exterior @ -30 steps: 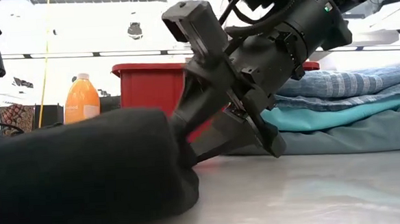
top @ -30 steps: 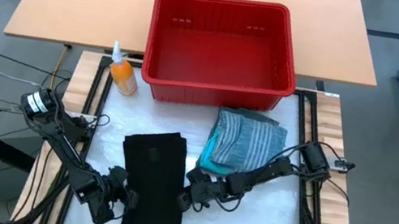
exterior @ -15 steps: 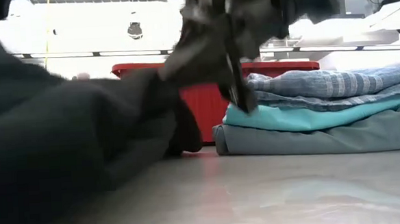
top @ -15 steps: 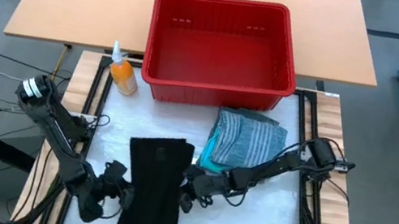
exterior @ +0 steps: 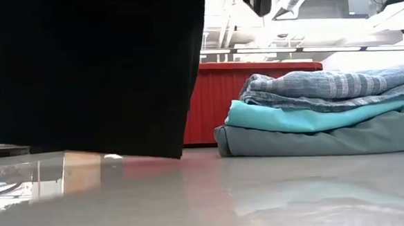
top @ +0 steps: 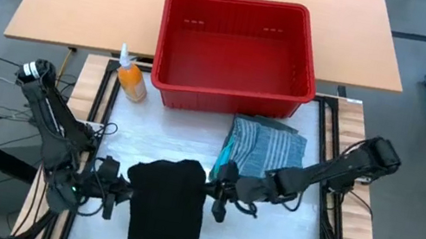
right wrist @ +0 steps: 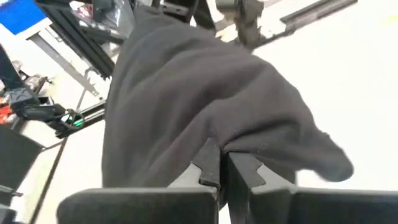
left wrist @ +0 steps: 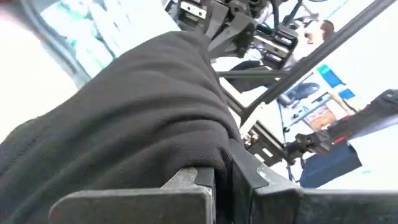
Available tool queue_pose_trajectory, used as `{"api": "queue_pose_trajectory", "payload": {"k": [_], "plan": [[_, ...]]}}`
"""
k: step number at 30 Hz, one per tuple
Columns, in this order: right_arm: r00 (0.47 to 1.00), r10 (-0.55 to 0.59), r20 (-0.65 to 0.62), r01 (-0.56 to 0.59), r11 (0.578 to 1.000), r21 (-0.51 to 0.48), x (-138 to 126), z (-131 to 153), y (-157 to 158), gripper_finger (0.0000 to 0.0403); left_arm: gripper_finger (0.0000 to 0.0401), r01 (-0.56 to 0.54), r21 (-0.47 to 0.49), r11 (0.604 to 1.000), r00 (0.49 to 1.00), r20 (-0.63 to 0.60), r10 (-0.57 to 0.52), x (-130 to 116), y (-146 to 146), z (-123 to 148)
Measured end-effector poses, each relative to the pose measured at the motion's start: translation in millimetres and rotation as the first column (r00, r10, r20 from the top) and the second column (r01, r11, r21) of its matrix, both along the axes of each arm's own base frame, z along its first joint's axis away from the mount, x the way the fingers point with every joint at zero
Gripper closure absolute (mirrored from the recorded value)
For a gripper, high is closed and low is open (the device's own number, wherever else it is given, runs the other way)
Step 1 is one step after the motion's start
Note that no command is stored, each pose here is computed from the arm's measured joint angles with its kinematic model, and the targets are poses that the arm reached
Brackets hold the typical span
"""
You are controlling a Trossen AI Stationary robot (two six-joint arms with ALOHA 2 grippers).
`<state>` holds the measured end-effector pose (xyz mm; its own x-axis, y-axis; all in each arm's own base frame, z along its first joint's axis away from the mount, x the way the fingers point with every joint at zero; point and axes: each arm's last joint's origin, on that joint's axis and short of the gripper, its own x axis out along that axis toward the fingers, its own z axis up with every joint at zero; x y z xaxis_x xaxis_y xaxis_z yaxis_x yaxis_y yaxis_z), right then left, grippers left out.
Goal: Fold Laundry from Bin
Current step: Fold the black shirt
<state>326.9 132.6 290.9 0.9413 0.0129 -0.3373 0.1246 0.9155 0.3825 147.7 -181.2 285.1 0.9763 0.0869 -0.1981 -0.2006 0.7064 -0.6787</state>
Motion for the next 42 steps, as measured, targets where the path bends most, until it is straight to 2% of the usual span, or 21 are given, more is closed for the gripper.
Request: {"api": "queue_pose_trajectory", "payload": {"k": [10, 16, 22, 26, 30, 34, 38, 40, 42], "plan": [[0.998, 0.001, 0.07, 0.016, 0.971, -0.24, -21, 22, 12, 0.0376, 0.0401, 0.039, 0.02, 0.999, 0.999, 0.034, -0.04, -4, 5, 12], [0.998, 0.01, 0.065, 0.015, 0.925, -0.381, -25, 21, 18, 0.0377, 0.0401, 0.066, 0.019, 0.998, 0.996, 0.051, -0.067, -4, 4, 16], [0.998, 0.056, 0.042, -0.018, 0.781, -0.624, -27, 23, 22, 0.0376, 0.0401, 0.078, 0.059, 0.995, 0.992, 0.092, -0.083, -2, 2, 23], [0.999, 0.031, 0.025, -0.007, 0.745, -0.667, -23, 22, 12, 0.0376, 0.0401, 0.053, 0.09, 0.995, 0.995, 0.079, -0.06, 3, 7, 21], [1.0, 0.019, -0.014, -0.023, 0.709, -0.705, -14, 20, -7, 0.0377, 0.0401, 0.032, 0.157, 0.987, 0.999, 0.011, -0.034, 14, 18, 13], [1.0, 0.002, -0.006, -0.006, 0.623, -0.782, -6, 24, -25, 0.0377, 0.0401, 0.035, 0.231, 0.972, 0.999, -0.048, -0.025, 26, 32, 9], [1.0, -0.013, -0.021, -0.011, 0.527, -0.85, -1, 26, -41, 0.0376, 0.0401, 0.037, 0.391, 0.92, 0.997, -0.071, -0.01, 35, 42, 11], [0.998, -0.022, -0.056, -0.039, 0.474, -0.88, 1, 24, -49, 0.0376, 0.0401, 0.043, 0.492, 0.87, 0.995, -0.096, 0.005, 39, 47, 17], [0.996, -0.033, -0.083, -0.062, 0.403, -0.913, 3, 22, -58, 0.0376, 0.0401, 0.029, 0.58, 0.814, 0.991, -0.124, 0.053, 41, 53, 26]]}}
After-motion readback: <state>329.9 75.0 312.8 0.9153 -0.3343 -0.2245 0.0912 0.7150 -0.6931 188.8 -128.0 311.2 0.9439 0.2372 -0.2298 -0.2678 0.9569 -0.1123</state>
